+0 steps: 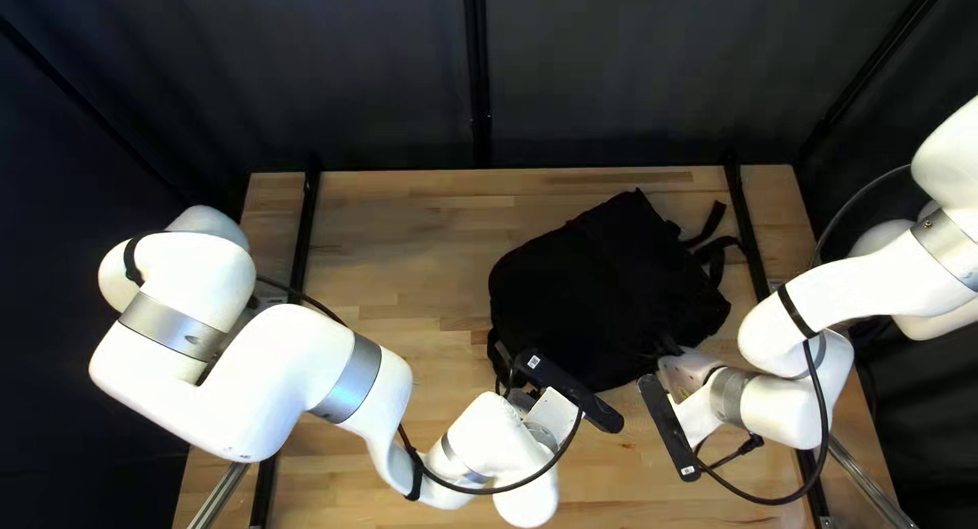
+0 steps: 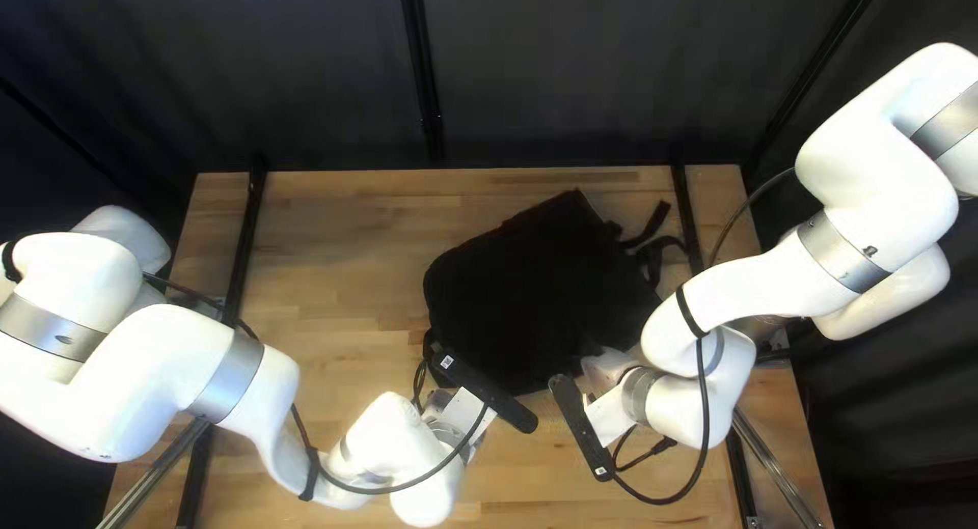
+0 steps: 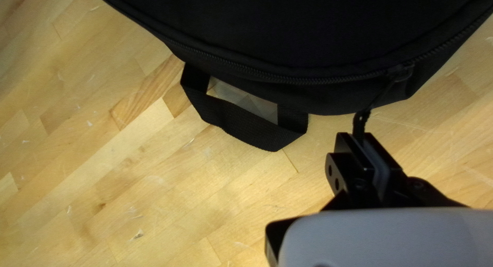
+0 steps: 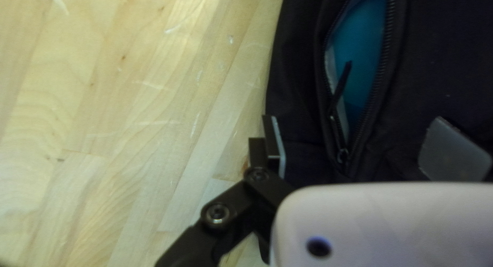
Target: Remove a lunch box from a kids backpack
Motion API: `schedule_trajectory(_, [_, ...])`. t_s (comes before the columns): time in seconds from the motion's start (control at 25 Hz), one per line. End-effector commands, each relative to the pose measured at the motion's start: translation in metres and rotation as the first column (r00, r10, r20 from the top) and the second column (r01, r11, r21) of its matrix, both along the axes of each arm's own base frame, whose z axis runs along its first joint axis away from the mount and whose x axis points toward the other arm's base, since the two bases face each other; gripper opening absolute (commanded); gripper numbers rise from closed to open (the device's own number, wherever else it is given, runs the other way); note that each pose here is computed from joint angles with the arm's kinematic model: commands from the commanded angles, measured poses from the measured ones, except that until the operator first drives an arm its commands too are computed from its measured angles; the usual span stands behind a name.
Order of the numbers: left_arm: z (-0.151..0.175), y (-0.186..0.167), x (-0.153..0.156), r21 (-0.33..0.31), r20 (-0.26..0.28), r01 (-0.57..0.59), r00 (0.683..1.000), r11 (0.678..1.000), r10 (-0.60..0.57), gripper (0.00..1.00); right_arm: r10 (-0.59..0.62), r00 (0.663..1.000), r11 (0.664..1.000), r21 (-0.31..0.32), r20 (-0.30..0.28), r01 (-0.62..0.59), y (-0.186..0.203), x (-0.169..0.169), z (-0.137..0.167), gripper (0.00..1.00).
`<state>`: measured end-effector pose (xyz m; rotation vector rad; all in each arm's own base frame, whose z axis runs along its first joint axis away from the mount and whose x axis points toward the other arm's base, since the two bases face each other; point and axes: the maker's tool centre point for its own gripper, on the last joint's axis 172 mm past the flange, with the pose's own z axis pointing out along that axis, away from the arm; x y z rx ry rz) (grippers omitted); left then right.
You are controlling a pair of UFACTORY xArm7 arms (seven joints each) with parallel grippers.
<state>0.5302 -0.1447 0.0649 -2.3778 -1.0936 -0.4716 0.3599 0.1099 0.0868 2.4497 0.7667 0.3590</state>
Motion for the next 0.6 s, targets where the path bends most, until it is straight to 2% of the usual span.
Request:
schedule_trajectory(0.04, [0.001,-0.001,0.001,0.004,0.004,0.002,1.0,1.0,-0.002,0.0,0.016,1.0,1.0,-0.01,0.012,-0.016,-0.004,0.008,0.006,1.0])
schedule_trajectory(0.12, [0.002,-0.001,0.001,0.006,0.006,0.003,1.0,1.0,-0.003,0.0,0.022,1.0,1.0,-0.015,0.015,-0.022,-0.007,0.007,0.005,1.0])
schedule_trajectory(0.16, [0.003,-0.001,0.002,0.008,0.007,0.004,1.0,1.0,-0.004,0.0,0.027,0.999,0.999,-0.019,0.019,-0.027,-0.009,0.007,0.004,0.83])
schedule_trajectory(0.2, [0.004,-0.001,0.002,0.009,0.008,0.005,1.0,1.0,-0.005,0.0,0.029,0.999,0.999,-0.021,0.02,-0.029,-0.011,0.007,0.004,0.74])
schedule_trajectory(0.24, [0.004,-0.001,0.002,0.01,0.009,0.005,1.0,1.0,-0.006,0.0,0.033,0.999,0.999,-0.023,0.023,-0.032,-0.013,0.006,0.002,0.44])
schedule_trajectory(0.28, [0.004,0.0,0.002,0.011,0.009,0.006,1.0,1.0,-0.006,0.0,0.038,0.999,0.999,-0.025,0.027,-0.038,-0.016,0.004,0.0,0.03])
schedule_trajectory(0.32, [0.004,0.0,0.002,0.011,0.009,0.006,1.0,1.0,-0.006,0.0,0.041,0.999,0.999,-0.025,0.03,-0.04,-0.017,0.003,-0.002,0.0])
schedule_trajectory(0.6, [0.005,0.0,0.002,0.013,0.011,0.006,1.0,1.0,-0.006,0.0,0.064,0.997,0.998,-0.032,0.047,-0.062,-0.028,0.0,-0.005,0.0])
